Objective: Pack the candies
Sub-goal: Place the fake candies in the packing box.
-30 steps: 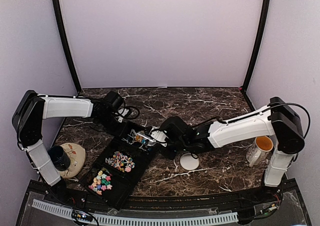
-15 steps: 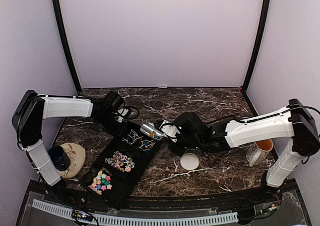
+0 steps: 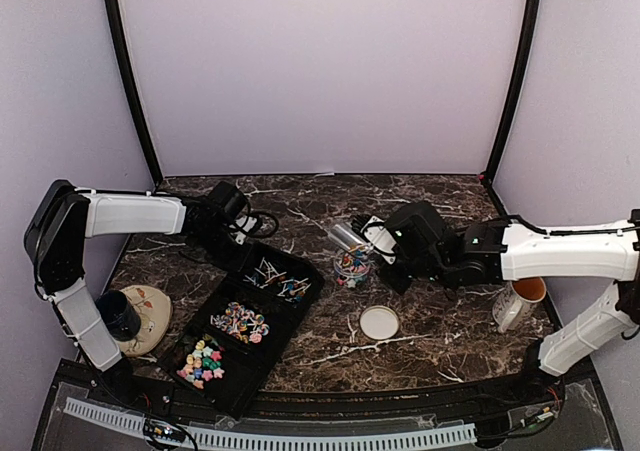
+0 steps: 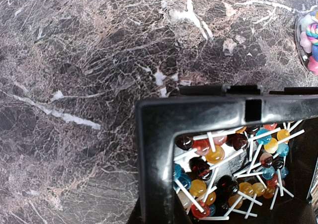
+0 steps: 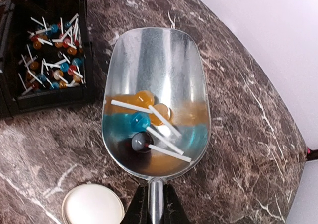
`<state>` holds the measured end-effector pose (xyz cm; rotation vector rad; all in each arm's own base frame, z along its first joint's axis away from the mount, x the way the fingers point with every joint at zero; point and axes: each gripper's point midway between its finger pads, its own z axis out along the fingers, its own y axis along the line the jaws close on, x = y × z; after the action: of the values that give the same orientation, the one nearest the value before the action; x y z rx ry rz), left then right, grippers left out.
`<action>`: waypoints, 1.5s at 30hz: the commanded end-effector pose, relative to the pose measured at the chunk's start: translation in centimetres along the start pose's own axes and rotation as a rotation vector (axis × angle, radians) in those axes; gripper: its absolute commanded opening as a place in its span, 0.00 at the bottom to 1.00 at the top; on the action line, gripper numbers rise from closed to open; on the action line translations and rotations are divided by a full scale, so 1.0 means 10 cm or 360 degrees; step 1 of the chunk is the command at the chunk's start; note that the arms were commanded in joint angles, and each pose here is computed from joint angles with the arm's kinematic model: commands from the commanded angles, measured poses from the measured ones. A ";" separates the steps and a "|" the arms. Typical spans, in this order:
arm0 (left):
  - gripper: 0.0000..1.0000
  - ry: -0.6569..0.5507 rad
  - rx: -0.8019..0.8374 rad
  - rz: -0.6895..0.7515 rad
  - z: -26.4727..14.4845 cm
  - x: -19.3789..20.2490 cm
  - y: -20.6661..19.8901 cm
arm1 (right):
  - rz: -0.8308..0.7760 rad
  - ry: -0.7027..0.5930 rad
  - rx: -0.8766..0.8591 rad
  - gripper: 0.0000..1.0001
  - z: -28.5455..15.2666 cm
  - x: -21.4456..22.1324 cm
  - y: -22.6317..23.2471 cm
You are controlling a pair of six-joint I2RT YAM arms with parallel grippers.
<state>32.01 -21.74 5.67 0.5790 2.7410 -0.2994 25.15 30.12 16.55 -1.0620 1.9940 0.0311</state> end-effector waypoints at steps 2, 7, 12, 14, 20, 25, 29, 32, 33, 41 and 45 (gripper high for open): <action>0.00 -0.0178 0.0017 0.0019 -0.27 -0.29 -0.04 | -0.0001 0.0246 0.0105 0.00 -0.12 0.34 -0.18; 0.00 -0.0177 0.0016 0.0019 -0.26 -0.29 -0.04 | -0.0030 0.0411 0.0123 0.00 -0.16 0.50 -0.21; 0.00 -0.0176 0.0017 0.0017 -0.26 -0.29 -0.04 | -0.0076 0.0563 0.0133 0.00 -0.14 0.61 -0.20; 0.00 -0.0177 0.0020 0.0017 -0.26 -0.29 -0.04 | -0.0101 0.0603 0.0132 0.00 -0.13 0.63 -0.19; 0.00 -0.0178 0.0017 0.0022 -0.27 -0.29 -0.05 | -0.0166 0.0711 0.0116 0.00 -0.12 0.69 -0.17; 0.00 -0.0177 0.0013 0.0020 -0.27 -0.29 -0.04 | -0.0213 0.0741 0.0140 0.00 -0.13 0.59 -0.19; 0.00 -0.0179 0.0010 0.0021 -0.27 -0.29 -0.04 | -0.0263 0.0795 0.0144 0.00 -0.14 0.61 -0.18; 0.00 -0.0178 0.0010 0.0021 -0.27 -0.29 -0.04 | -0.0299 0.0819 0.0150 0.00 -0.17 0.61 -0.18; 0.00 -0.0177 0.0011 0.0021 -0.26 -0.29 -0.04 | -0.0308 0.0820 0.0157 0.00 -0.18 0.60 -0.18; 0.00 -0.0175 0.0014 0.0020 -0.26 -0.29 -0.04 | -0.0378 0.0836 0.0223 0.00 -0.22 0.50 -0.22; 0.00 -0.0178 0.0017 0.0018 -0.27 -0.30 -0.04 | -0.0390 0.0805 0.0279 0.00 -0.21 0.42 -0.27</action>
<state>32.00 -21.73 5.66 0.5791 2.7414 -0.2992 23.66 24.67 14.70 -1.3081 2.2805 -0.5272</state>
